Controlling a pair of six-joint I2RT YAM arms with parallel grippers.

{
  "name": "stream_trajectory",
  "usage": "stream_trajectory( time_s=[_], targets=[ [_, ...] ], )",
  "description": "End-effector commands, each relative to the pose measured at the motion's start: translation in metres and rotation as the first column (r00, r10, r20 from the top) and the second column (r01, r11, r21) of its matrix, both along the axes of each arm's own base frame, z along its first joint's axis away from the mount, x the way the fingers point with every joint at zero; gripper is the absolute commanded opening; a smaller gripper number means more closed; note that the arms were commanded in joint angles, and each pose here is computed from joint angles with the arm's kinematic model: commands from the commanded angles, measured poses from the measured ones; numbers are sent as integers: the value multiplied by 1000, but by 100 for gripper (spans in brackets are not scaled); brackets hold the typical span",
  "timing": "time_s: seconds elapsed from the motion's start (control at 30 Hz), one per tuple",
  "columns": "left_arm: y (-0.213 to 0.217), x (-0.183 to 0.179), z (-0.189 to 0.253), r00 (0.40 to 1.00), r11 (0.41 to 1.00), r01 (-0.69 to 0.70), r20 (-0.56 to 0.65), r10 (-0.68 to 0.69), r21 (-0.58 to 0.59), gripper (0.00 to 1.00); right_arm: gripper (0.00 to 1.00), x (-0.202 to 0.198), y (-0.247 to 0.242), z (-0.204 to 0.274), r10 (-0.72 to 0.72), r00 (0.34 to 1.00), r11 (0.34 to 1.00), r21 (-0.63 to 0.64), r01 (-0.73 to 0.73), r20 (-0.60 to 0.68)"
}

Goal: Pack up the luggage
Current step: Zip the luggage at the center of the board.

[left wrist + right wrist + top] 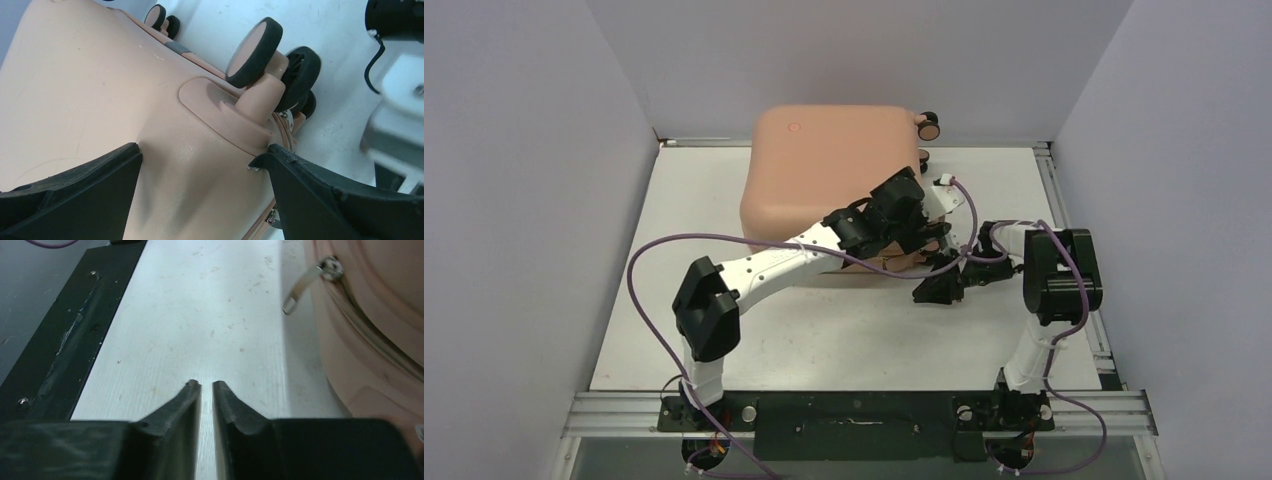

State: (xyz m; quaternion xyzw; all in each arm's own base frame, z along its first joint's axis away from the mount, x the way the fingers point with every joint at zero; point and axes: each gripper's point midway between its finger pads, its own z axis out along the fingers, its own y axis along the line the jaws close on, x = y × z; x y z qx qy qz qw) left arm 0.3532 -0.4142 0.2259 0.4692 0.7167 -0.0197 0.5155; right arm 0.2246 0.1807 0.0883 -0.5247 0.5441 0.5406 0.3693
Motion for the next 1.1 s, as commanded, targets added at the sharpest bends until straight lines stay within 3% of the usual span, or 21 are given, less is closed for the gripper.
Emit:
stream_trajectory(
  time_s=[0.0, 0.2, 0.23, 0.27, 0.3, 0.33, 0.43, 0.5, 0.57, 0.6, 0.67, 0.73, 0.8, 0.9, 0.93, 0.97, 1.07],
  targets=[
    [6, -1, -24, 990, 999, 40, -133, -40, -6, 97, 25, 17, -22, 27, -123, 989, 992, 49, 120, 82],
    [30, -5, 0, 991, 997, 74, -109, -75, -12, 96, 40, 32, -61, 36, -270, 961, 963, 29, 269, 67],
    [36, -4, 4, 992, 997, 72, -100, -72, -11, 96, 47, 32, -65, 35, -281, 958, 960, 19, 281, 50],
    [42, -3, 7, 993, 998, 69, -91, -69, -8, 96, 62, 35, -70, 35, -294, 955, 956, 3, 294, 22],
    [47, -3, 11, 994, 997, 74, -79, -74, -2, 96, 84, 36, -75, 33, -302, 953, 953, -30, 301, -35],
    [52, -3, 16, 995, 997, 79, -63, -78, 4, 96, 93, 38, -80, 32, -308, 948, 951, -65, 303, -85],
    [66, -5, 27, 994, 995, 101, -37, -100, 25, 96, 90, 32, -93, 18, -294, 934, 940, -237, 245, -201],
    [75, -7, 35, 994, 993, 107, -13, -107, 40, 96, 90, 37, -109, 4, -401, 875, 875, -396, 278, -272],
    [84, -7, 44, 995, 994, 99, 18, -100, 52, 96, 90, 49, -132, -8, -562, 804, 740, -551, 385, -193],
    [89, -5, 49, 996, 995, 83, 40, -85, 55, 96, 90, 63, -149, -11, -641, 764, 635, -606, 479, -68],
    [100, -3, 62, 995, 998, 48, 80, -52, 46, 96, 90, 77, -182, -1, -795, 595, 387, -653, 651, 122],
    [111, 1, 71, 994, 1000, 12, 109, -15, 27, 96, 90, 88, -217, 30, -824, 406, 121, -578, 807, 395],
    [119, 2, 78, 992, 1000, -3, 123, 2, 9, 96, 90, 97, -232, 77, -812, 216, -1, -371, 929, 542],
    [129, 5, 83, 992, 1000, -20, 124, 23, -24, 96, 90, 96, -250, 138, -858, -149, -206, -65, 976, 491],
    [131, 6, 84, 993, 999, -21, 118, 26, -42, 96, 90, 96, -255, 142, -854, -193, -237, -31, 971, 483],
    [132, 5, 84, 994, 998, -19, 111, 25, -54, 96, 90, 99, -254, 139, -849, -161, -209, -38, 977, 503],
    [129, 4, 81, 995, 998, -2, 96, 9, -68, 96, 96, 104, -228, 107, -818, 59, 4, -97, 995, 572]
  ],
)
